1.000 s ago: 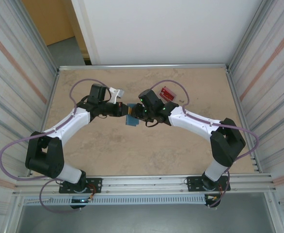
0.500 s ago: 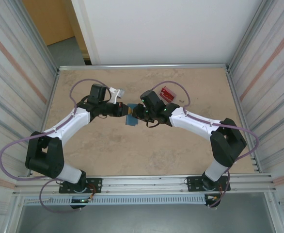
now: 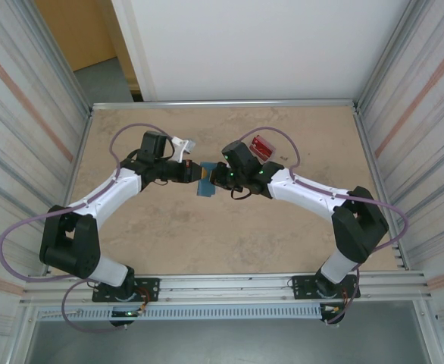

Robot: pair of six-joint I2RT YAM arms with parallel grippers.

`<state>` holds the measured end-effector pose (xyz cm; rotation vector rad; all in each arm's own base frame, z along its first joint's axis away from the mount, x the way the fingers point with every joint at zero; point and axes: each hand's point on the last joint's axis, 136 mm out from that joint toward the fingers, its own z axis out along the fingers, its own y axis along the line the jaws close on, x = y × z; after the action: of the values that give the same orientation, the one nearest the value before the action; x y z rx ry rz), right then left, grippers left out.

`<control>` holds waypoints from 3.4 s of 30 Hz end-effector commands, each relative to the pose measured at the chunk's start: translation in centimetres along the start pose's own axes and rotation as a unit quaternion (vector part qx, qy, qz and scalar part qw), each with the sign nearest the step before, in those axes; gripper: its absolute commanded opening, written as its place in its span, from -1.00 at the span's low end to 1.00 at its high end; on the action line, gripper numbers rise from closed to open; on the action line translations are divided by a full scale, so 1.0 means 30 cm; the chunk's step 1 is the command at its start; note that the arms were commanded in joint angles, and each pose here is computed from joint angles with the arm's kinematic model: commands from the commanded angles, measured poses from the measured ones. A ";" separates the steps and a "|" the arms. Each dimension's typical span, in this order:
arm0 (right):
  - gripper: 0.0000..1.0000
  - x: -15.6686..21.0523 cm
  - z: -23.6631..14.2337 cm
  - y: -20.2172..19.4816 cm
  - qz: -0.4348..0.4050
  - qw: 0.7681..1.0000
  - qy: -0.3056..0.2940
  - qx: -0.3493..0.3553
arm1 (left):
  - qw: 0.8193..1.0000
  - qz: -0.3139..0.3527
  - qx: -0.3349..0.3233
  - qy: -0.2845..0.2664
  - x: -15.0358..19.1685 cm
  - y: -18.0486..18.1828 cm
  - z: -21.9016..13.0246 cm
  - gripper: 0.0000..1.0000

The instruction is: Put the credit cards into the card holder

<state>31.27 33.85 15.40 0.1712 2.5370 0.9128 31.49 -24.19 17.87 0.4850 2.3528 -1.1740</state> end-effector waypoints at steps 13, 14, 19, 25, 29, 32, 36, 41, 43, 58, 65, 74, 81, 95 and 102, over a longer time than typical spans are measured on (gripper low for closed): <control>-0.77 -0.005 -0.075 -0.132 0.004 0.998 -0.016 0.062 | 0.998 0.034 0.050 -0.003 -0.015 -0.085 -0.014 -1.00; -0.73 -0.004 -0.087 -0.138 0.001 0.998 -0.020 0.064 | 0.998 0.035 0.050 -0.004 -0.016 -0.085 -0.014 -1.00; -0.56 -0.001 -0.141 -0.176 -0.003 0.997 -0.029 0.074 | 0.998 0.037 0.050 -0.006 -0.017 -0.083 -0.012 -1.00; -0.30 0.000 -0.187 -0.161 -0.012 0.998 -0.036 0.057 | 0.997 0.043 0.069 -0.004 -0.007 -0.098 -0.010 -1.00; -0.20 0.010 -0.185 -0.128 -0.012 0.999 -0.025 0.032 | 0.995 0.042 0.085 0.000 0.001 -0.118 -0.014 -1.00; -0.16 0.016 -0.169 -0.109 -0.016 1.000 -0.019 0.018 | 0.995 0.046 0.094 -0.001 0.002 -0.122 -0.011 -1.00; -0.22 0.027 -0.138 -0.109 -0.017 1.000 -0.004 0.014 | 0.993 0.039 0.114 0.004 0.002 -0.145 -0.015 -1.00; -0.60 0.030 -0.120 -0.173 0.000 0.999 -0.001 0.034 | 0.992 0.043 0.121 0.005 0.012 -0.143 -0.005 -1.00; -0.65 0.041 -0.124 -0.191 0.002 0.999 0.001 0.037 | 0.992 0.040 0.121 0.007 0.013 -0.144 -0.006 -1.00; -0.59 0.142 -0.184 -0.363 0.018 0.994 0.022 0.102 | 0.994 -0.041 0.084 0.055 0.172 -0.045 0.168 -1.00; -0.55 0.162 -0.280 -0.430 0.028 0.993 0.001 0.117 | 0.992 -0.039 0.080 0.087 0.238 -0.043 0.234 -1.00; -0.78 0.204 -0.195 -0.320 0.026 0.997 0.029 0.070 | 0.990 -0.078 0.048 0.104 0.291 0.042 0.283 -1.00; -0.91 0.270 -0.078 -0.295 0.011 0.993 0.086 0.081 | 0.989 -0.092 0.028 0.113 0.315 0.082 0.302 -1.00; -0.94 0.269 -0.030 -0.384 0.037 0.985 0.101 0.138 | 0.990 -0.092 0.014 0.110 0.315 0.105 0.297 -1.00; -0.94 0.268 -0.025 -0.398 0.029 0.981 0.105 0.163 | 0.989 -0.095 0.011 0.110 0.308 0.114 0.302 -1.00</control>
<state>24.33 27.23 6.55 0.2383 2.8352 0.6577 27.10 -28.96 5.40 0.4401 2.6391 -1.3099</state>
